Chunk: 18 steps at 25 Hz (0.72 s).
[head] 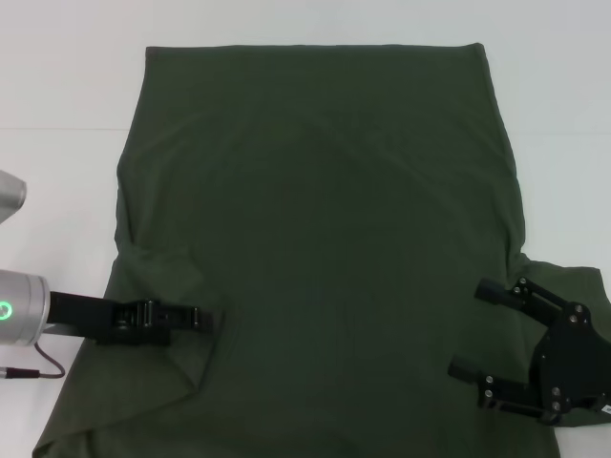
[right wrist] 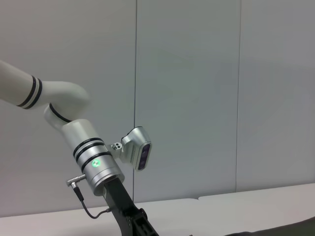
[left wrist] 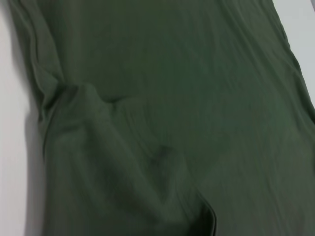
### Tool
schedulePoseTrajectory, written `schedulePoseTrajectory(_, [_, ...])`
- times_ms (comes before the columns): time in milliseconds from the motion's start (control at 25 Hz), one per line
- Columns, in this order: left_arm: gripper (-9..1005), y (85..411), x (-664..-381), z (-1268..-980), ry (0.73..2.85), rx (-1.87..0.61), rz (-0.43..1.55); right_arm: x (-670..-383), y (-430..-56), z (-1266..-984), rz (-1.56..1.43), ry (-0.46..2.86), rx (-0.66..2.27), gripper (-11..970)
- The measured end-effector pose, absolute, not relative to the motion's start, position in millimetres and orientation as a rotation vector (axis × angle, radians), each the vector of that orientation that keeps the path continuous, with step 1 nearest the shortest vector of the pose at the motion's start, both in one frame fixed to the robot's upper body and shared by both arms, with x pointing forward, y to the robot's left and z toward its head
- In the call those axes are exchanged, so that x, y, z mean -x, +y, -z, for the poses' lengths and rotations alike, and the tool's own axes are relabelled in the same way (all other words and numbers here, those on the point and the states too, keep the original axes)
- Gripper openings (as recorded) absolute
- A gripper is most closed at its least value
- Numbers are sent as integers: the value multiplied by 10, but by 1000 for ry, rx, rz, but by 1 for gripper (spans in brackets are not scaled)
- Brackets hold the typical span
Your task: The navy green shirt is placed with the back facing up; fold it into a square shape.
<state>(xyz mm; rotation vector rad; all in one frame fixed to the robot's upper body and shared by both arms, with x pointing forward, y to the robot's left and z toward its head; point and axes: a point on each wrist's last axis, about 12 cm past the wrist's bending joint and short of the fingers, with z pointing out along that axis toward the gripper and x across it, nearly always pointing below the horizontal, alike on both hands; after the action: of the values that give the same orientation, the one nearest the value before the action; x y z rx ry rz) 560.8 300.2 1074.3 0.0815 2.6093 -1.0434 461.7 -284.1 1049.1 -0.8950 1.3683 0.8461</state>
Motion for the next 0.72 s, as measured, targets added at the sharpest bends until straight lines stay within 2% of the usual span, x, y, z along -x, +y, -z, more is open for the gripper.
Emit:
schedulePoseTrajectory(320, [907, 2942, -5596, -10726, 2621, -84, 1069, -4615, -2840, -10493, -848, 1366, 895, 897])
schedulePoseTrajectory(560, [905, 2726, -5553, -10731, 2655, -141, 1250, -4619, -2840, -10492, -846, 1368, 895, 897])
schedulePoseTrajectory(720, [904, 2682, -5560, -10829, 2604, -178, 1345, -4629, -2829, -10495, -847, 1365, 897, 896])
